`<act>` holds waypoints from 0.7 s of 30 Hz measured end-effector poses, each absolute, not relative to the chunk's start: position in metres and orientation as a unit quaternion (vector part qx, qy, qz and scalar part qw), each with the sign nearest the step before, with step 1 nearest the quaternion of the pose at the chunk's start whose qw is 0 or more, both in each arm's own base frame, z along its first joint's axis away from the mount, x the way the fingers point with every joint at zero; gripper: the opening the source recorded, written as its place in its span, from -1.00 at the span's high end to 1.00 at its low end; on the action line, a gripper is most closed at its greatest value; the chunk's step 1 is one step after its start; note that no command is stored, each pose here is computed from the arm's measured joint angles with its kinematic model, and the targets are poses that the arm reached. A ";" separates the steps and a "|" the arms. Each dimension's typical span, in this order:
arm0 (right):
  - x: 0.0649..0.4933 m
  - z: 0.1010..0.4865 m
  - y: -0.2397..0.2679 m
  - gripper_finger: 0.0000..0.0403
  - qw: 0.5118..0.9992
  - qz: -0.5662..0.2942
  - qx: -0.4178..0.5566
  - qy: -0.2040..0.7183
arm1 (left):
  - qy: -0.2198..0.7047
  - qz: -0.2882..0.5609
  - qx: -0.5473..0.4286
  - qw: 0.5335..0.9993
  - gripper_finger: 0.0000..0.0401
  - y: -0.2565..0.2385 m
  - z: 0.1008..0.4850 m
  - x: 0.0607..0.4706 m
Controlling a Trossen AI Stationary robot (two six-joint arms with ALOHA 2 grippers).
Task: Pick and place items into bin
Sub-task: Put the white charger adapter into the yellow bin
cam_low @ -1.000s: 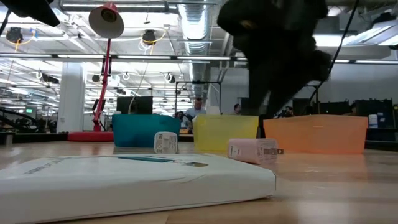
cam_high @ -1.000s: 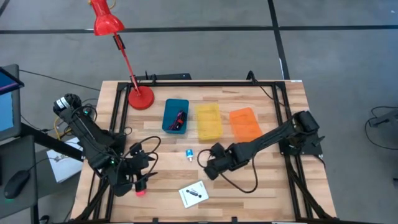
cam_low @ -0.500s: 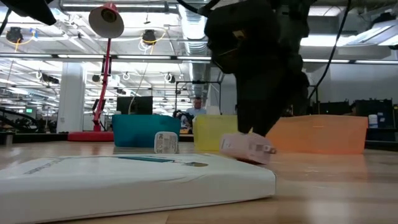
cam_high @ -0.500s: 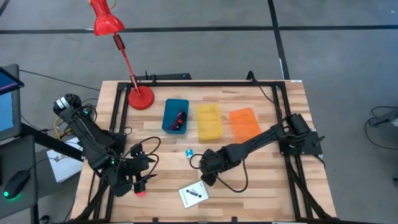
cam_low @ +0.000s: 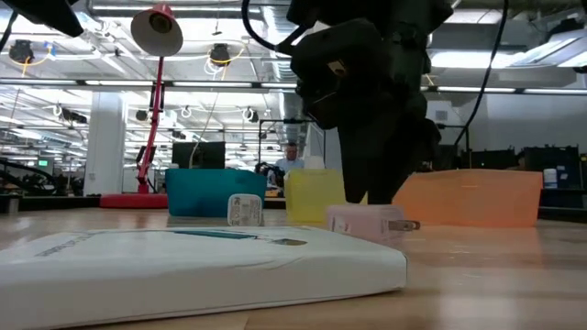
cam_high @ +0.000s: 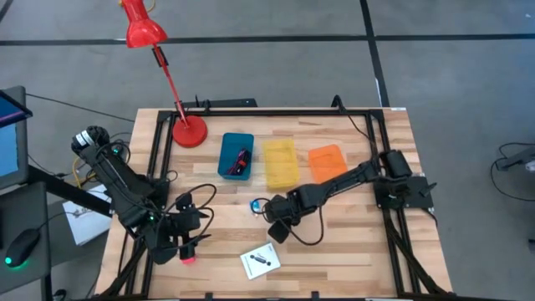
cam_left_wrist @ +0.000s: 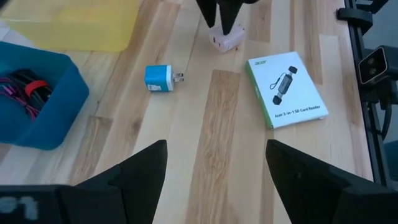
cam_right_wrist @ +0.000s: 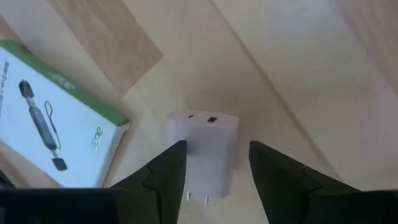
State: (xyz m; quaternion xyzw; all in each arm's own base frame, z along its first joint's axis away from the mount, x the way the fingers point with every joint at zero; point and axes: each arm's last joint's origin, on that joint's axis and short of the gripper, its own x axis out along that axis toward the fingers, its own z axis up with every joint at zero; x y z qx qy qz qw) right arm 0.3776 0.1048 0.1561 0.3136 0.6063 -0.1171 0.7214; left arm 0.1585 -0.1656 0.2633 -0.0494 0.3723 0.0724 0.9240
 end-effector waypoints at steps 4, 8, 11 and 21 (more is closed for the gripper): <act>0.379 0.156 0.097 0.16 0.719 -0.125 0.319 0.604 | 0.372 0.072 -0.049 0.924 -0.31 -0.166 0.263 0.158; 0.381 0.156 0.092 0.16 0.718 -0.130 0.324 0.602 | 0.372 0.072 -0.049 0.924 -0.31 -0.166 0.263 0.158; 0.381 0.156 0.092 0.16 0.717 -0.130 0.326 0.603 | 0.377 0.069 -0.051 0.922 -0.31 -0.166 0.263 0.158; 0.380 0.156 0.095 0.16 0.716 -0.126 0.326 0.605 | 0.382 0.064 -0.053 0.920 -0.31 -0.166 0.263 0.158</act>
